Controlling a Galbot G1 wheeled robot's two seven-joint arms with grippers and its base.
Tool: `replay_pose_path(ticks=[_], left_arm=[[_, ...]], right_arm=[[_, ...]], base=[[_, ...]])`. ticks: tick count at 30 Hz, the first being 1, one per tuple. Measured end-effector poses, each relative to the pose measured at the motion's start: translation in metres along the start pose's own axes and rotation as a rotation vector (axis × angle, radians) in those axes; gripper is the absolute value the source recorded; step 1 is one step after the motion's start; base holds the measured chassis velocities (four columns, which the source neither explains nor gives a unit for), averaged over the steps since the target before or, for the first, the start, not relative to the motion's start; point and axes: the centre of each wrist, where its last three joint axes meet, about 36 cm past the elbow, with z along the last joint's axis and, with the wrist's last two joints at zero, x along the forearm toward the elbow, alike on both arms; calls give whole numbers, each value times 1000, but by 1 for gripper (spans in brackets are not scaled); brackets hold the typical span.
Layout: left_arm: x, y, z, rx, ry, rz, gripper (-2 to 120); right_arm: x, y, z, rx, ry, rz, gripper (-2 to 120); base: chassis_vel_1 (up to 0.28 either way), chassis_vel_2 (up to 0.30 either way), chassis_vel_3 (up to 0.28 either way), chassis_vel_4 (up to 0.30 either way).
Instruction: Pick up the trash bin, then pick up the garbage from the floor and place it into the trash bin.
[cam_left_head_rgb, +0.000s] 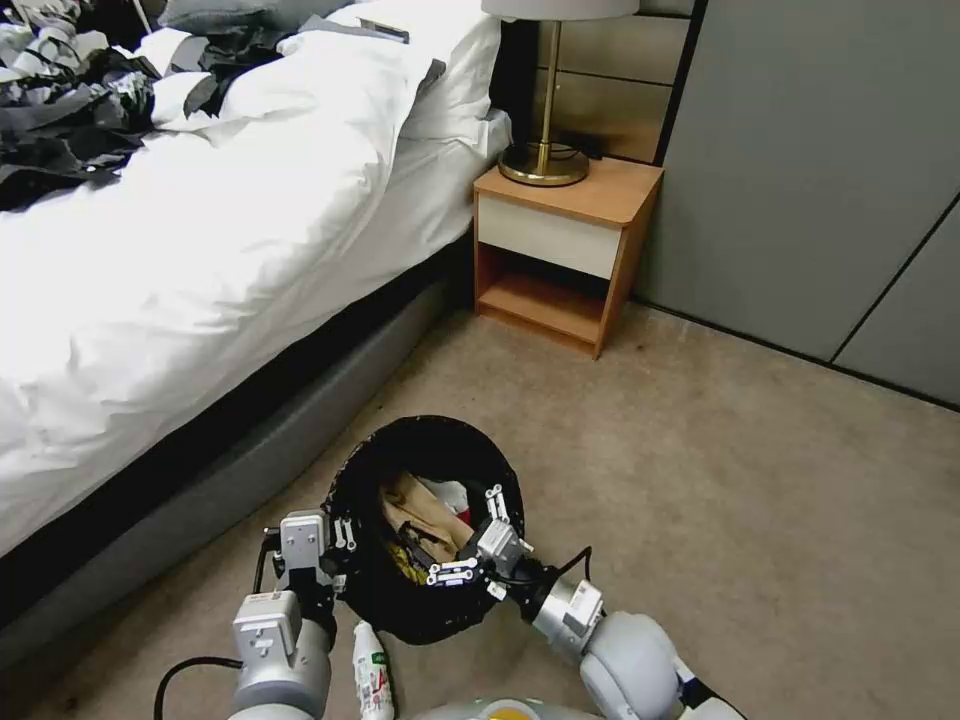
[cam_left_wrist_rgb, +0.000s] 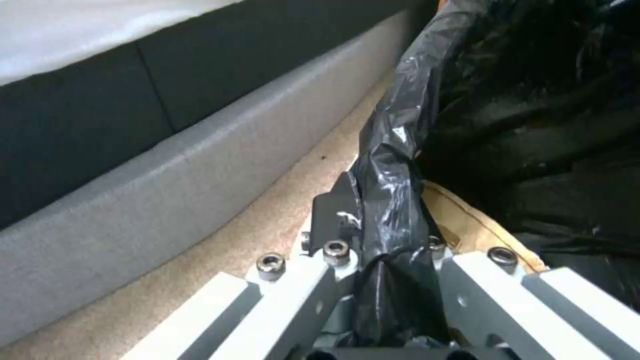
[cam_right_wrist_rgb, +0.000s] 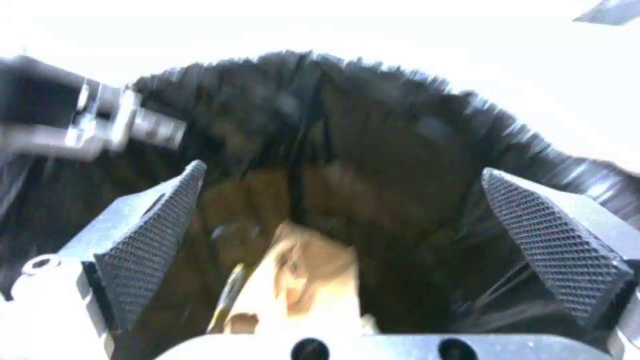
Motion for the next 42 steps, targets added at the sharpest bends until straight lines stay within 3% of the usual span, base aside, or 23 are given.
replay_pose_path(ticks=[8, 10, 18, 26, 42], left_arm=[[-3, 2, 6, -8, 14, -9, 1], [-4, 5, 8, -9, 19, -16, 1], [-4, 10, 13, -6, 20, -20, 1], [-3, 12, 16, -1, -2, -14, 1], [1, 12, 9, 26, -31, -10, 1]], right_arm=[[2, -14, -38, 55, -87, 94, 100], [6, -14, -58, 98, -119, 205, 100], [38, 4, -68, 164, -97, 464, 100], [52, 2, -53, 178, -66, 524, 100], [51, -9, -49, 190, -62, 522, 100]], base=[[0, 0, 0, 0], [0, 0, 0, 0], [0, 0, 0, 0], [0, 0, 0, 0], [0, 0, 0, 0]])
